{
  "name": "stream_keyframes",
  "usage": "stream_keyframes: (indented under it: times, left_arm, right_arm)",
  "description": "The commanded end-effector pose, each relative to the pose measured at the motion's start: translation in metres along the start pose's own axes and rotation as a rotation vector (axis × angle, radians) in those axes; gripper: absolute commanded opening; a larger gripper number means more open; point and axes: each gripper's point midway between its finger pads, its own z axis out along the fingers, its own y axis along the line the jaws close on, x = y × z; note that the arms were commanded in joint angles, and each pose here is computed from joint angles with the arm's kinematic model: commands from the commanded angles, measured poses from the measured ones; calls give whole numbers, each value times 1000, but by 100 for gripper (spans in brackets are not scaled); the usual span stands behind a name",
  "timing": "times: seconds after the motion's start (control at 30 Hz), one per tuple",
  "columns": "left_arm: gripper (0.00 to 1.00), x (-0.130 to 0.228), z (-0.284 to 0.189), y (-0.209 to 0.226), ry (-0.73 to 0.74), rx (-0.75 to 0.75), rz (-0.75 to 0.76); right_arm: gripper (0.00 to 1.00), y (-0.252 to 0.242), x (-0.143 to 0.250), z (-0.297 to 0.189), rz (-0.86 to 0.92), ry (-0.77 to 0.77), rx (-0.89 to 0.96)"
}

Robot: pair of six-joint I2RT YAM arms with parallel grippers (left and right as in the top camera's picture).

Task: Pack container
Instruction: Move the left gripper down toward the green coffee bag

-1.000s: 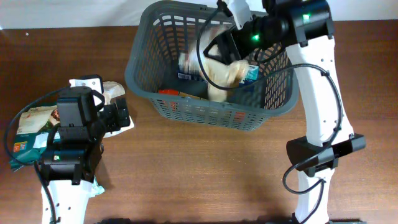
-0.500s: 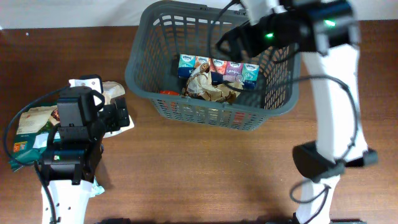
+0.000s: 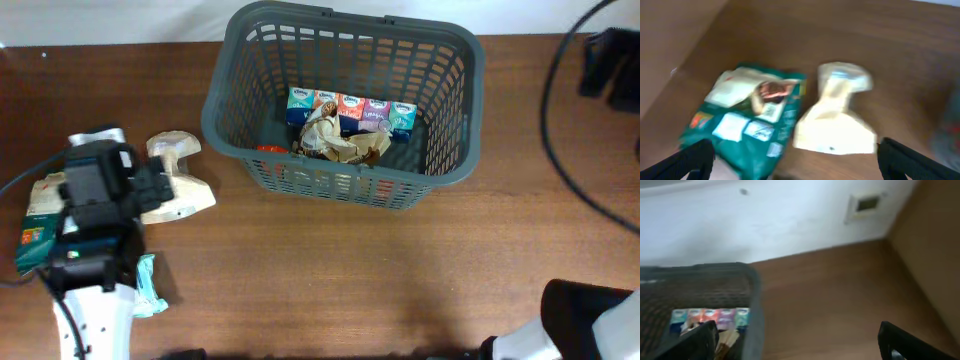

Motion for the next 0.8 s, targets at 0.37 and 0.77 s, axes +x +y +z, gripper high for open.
stream_keyframes:
  times: [0.37,0.77]
  left_arm:
    - [99,36,75,134,171,-193,-331]
    - [99,84,130,89,384,92,-168]
  right_arm:
    - [99,-12,5,15,54,47,-27]
    - [99,-10,5,19,55,55,-35]
